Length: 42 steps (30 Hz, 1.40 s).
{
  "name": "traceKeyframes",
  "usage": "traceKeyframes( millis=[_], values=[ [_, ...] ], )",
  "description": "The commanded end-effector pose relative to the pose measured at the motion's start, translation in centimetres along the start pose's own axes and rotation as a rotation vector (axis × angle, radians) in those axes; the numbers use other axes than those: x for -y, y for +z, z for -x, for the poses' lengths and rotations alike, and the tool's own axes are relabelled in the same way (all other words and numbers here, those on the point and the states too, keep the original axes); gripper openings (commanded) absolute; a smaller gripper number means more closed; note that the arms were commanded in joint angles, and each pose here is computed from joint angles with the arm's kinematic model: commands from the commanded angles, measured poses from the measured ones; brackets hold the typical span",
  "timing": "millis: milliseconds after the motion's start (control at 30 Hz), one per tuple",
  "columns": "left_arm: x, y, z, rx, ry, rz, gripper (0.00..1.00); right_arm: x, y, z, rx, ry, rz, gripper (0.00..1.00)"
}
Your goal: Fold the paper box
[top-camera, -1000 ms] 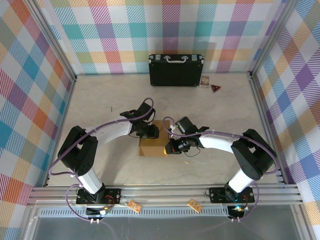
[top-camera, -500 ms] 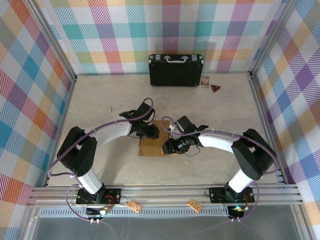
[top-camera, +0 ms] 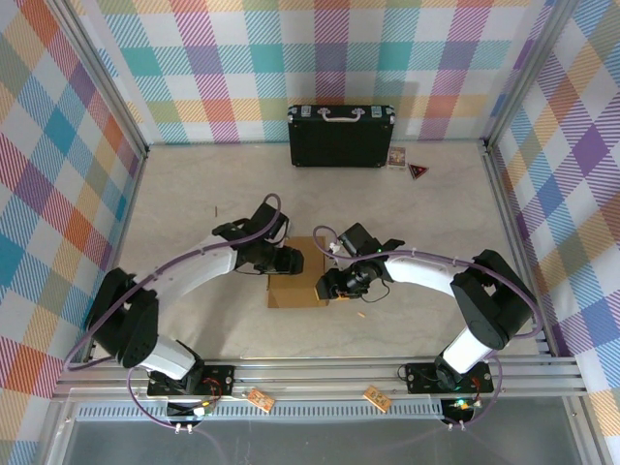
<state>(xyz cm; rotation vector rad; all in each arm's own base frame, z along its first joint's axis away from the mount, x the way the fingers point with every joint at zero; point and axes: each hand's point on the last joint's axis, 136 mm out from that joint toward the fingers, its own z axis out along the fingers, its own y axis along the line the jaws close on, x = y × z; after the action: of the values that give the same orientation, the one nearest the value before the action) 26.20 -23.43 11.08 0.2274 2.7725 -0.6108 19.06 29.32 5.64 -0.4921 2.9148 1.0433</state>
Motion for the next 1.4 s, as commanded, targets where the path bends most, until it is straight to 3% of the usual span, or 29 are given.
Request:
traceKeyframes(
  millis=[0,167,333,500,1033,1367],
  values=[
    [-0.7,-2.1,-0.9,0.026,-0.019,0.021,0.52,-1.2,-0.8,0.4,0.008,-0.030,0.033,0.51],
    [-3.6,-3.7,-4.1,0.053,-0.087,0.090,0.54,-1.4,-0.6,0.5,0.004,-0.031,0.045,0.48],
    [-5.6,-3.1,-7.7,0.020,-0.140,0.106,0.58,-1.5,-0.4,0.8,0.001,-0.031,0.049,0.46],
    [-5.1,-1.4,-8.9,-0.014,-0.174,0.037,0.61,-1.6,0.4,1.2,0.002,-0.016,0.062,0.44],
    [-1.8,0.3,-8.5,-0.039,-0.154,-0.162,0.52,-1.9,0.1,1.5,-0.003,-0.024,0.047,0.41],
    [-3.7,0.9,-8.4,-0.043,-0.146,-0.048,0.51,-0.7,0.1,1.2,-0.015,-0.034,-0.022,0.41]
  ],
)
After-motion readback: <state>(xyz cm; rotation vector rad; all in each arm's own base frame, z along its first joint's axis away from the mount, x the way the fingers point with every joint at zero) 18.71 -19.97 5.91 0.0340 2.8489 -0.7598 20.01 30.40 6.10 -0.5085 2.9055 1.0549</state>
